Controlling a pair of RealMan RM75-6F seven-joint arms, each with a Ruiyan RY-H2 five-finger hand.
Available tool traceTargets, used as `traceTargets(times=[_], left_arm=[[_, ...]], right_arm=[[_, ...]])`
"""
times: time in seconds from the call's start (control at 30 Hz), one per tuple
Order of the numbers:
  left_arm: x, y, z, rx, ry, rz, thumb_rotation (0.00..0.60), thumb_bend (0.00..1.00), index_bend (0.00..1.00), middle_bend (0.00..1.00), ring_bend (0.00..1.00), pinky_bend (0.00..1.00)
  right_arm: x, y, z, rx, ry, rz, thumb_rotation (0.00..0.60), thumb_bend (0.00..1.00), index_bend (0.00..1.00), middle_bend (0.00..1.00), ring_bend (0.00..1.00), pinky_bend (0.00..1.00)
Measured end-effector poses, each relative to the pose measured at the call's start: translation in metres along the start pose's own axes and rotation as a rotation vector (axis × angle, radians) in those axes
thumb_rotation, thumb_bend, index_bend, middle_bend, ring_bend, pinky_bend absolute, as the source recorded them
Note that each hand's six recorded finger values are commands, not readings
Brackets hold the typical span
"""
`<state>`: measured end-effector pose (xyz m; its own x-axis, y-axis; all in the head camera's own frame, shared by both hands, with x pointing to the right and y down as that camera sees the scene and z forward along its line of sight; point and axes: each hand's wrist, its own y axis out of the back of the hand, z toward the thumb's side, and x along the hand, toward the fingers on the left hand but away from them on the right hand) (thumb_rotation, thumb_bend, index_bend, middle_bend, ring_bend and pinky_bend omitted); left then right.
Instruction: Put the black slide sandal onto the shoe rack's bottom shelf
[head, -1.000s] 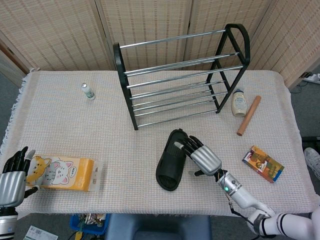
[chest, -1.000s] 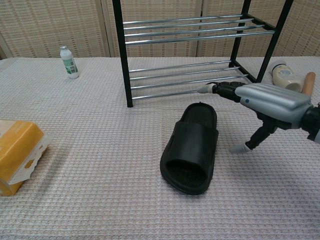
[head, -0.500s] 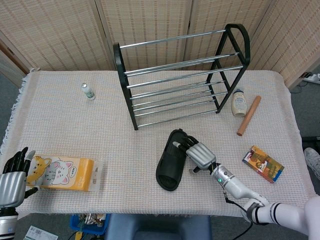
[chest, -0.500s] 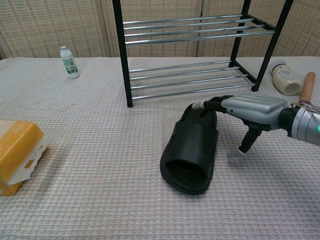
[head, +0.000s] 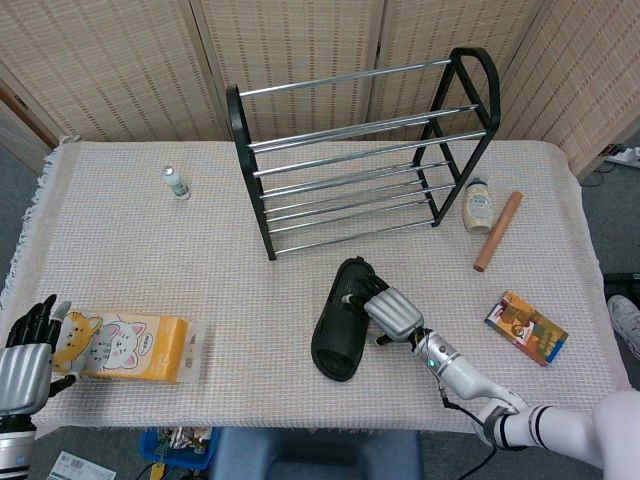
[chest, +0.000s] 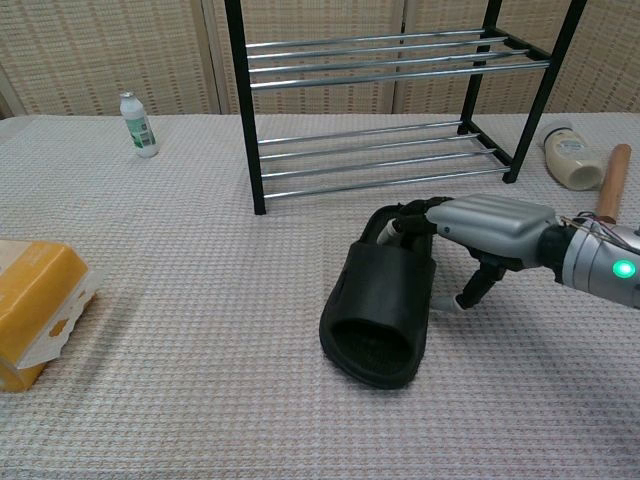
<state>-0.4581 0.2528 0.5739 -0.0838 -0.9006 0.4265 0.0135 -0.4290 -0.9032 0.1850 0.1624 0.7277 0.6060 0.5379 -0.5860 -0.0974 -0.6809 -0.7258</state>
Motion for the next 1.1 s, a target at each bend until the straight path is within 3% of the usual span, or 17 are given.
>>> traceTargets(times=[0.2, 0.4, 0.5, 0.57, 0.63, 0.73, 0.93, 1.1], left_arm=[[-0.002, -0.001, -0.004, -0.001, 0.009, -0.003, 0.600, 0.32, 0.10, 0.00, 0.00, 0.15], [-0.001, -0.002, -0.005, -0.005, 0.006, -0.004, 0.600, 0.32, 0.10, 0.00, 0.00, 0.15], [-0.001, -0.002, -0.005, -0.006, 0.006, -0.004, 0.600, 0.32, 0.10, 0.00, 0.00, 0.15], [-0.001, -0.003, -0.005, -0.006, 0.006, -0.005, 0.600, 0.32, 0.10, 0.00, 0.00, 0.15], [-0.001, -0.003, -0.005, -0.007, 0.004, -0.006, 0.600, 0.32, 0.10, 0.00, 0.00, 0.15], [-0.001, -0.003, -0.005, -0.008, 0.003, -0.006, 0.600, 0.32, 0.10, 0.00, 0.00, 0.15], [-0.002, -0.002, -0.008, -0.007, 0.013, -0.004, 0.600, 0.32, 0.10, 0.00, 0.00, 0.15], [-0.004, -0.003, -0.008, -0.011, 0.012, -0.011, 0.600, 0.32, 0.10, 0.00, 0.00, 0.15]], right_arm=[[0.002, 0.000, 0.002, 0.007, -0.017, -0.046, 0.600, 0.34, 0.34, 0.58, 0.24, 0.00], [0.008, 0.001, 0.007, -0.011, -0.048, -0.092, 0.600, 0.35, 0.35, 0.60, 0.27, 0.00], [0.010, -0.001, 0.013, -0.039, -0.052, -0.087, 0.600, 0.35, 0.33, 0.51, 0.27, 0.00], [0.013, -0.002, 0.016, -0.064, -0.059, -0.074, 0.600, 0.30, 0.24, 0.41, 0.27, 0.01], [0.015, -0.004, 0.019, -0.092, -0.068, -0.060, 0.600, 0.16, 0.10, 0.29, 0.22, 0.03], [0.018, -0.006, 0.019, -0.139, -0.092, -0.036, 0.600, 0.01, 0.00, 0.18, 0.15, 0.03], [0.018, 0.009, 0.004, -0.139, -0.127, -0.046, 0.600, 0.00, 0.00, 0.16, 0.12, 0.03], [0.007, 0.017, -0.009, -0.095, -0.132, -0.014, 0.600, 0.00, 0.00, 0.13, 0.09, 0.04]])
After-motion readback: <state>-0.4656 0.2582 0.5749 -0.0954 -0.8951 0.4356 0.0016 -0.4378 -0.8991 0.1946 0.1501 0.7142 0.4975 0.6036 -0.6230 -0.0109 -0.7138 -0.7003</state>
